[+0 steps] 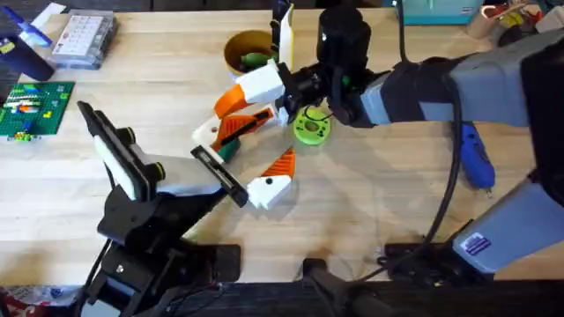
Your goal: Pick up the gripper from the table and insert it into the empty holder that is missing its gripper. Then pick up a screw, insert it into the mounting hole, and use the screwdriver to tighten it. Finally, clean up the table by picking up the vegetable and placing it into the bucket.
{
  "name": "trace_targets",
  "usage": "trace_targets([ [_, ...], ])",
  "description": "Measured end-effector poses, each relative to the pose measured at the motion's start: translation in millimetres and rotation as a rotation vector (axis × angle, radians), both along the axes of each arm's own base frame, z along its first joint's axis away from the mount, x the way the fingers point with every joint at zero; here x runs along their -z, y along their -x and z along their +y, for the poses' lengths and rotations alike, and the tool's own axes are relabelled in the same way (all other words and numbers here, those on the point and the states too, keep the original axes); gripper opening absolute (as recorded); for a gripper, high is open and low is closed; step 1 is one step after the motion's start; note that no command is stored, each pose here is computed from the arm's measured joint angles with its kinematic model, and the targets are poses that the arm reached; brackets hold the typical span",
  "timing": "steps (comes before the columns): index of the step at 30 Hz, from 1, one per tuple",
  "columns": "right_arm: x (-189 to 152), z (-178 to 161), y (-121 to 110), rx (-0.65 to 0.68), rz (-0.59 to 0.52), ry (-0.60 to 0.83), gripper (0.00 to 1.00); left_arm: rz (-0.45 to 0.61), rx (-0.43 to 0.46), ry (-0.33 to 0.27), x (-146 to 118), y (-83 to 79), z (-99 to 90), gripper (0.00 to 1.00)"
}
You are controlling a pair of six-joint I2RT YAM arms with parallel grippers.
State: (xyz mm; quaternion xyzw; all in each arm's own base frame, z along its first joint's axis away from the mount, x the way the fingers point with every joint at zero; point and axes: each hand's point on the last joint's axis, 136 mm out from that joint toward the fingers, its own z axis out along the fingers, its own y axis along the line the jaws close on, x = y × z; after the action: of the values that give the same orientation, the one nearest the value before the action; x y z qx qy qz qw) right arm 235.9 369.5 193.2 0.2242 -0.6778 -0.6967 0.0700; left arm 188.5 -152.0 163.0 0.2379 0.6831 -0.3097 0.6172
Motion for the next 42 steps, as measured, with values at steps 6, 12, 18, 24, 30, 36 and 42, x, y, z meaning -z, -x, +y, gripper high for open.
trace_targets([
  [6, 6, 10, 15, -0.038, 0.024, 0.018, 0.994, -0.016, 0.102, -0.006, -2, 13.6, -12.6, 0.987],
  [12, 6, 4, 5, -0.01, 0.025, 0.018, 0.994, -0.021, 0.125, -0.009, -2, 16.7, -15.0, 0.987],
  [18, 7, -2, -5, 0.016, 0.032, 0.023, 0.994, -0.021, 0.13, -0.009, -2, 17.4, -15.5, 0.987],
  [24, 7, -2, -5, 0.017, 0.036, 0.026, 0.994, -0.021, 0.137, -0.008, -2, 18.3, -16.2, 0.987],
  [30, 8, -4, -7, 0.019, 0.035, 0.025, 0.994, -0.021, 0.138, -0.008, -2, 18.5, -16.3, 0.987],
  [36, 17, -16, -10, 0.007, 0.085, 0.058, 0.995, -0.021, 0.14, -0.008, -2, 18.7, -16.5, 0.987],
  [42, 19, -31, -21, 0.026, 0.097, 0.057, 0.995, -0.021, 0.141, -0.008, -2, 18.8, -16.6, 0.987],
])
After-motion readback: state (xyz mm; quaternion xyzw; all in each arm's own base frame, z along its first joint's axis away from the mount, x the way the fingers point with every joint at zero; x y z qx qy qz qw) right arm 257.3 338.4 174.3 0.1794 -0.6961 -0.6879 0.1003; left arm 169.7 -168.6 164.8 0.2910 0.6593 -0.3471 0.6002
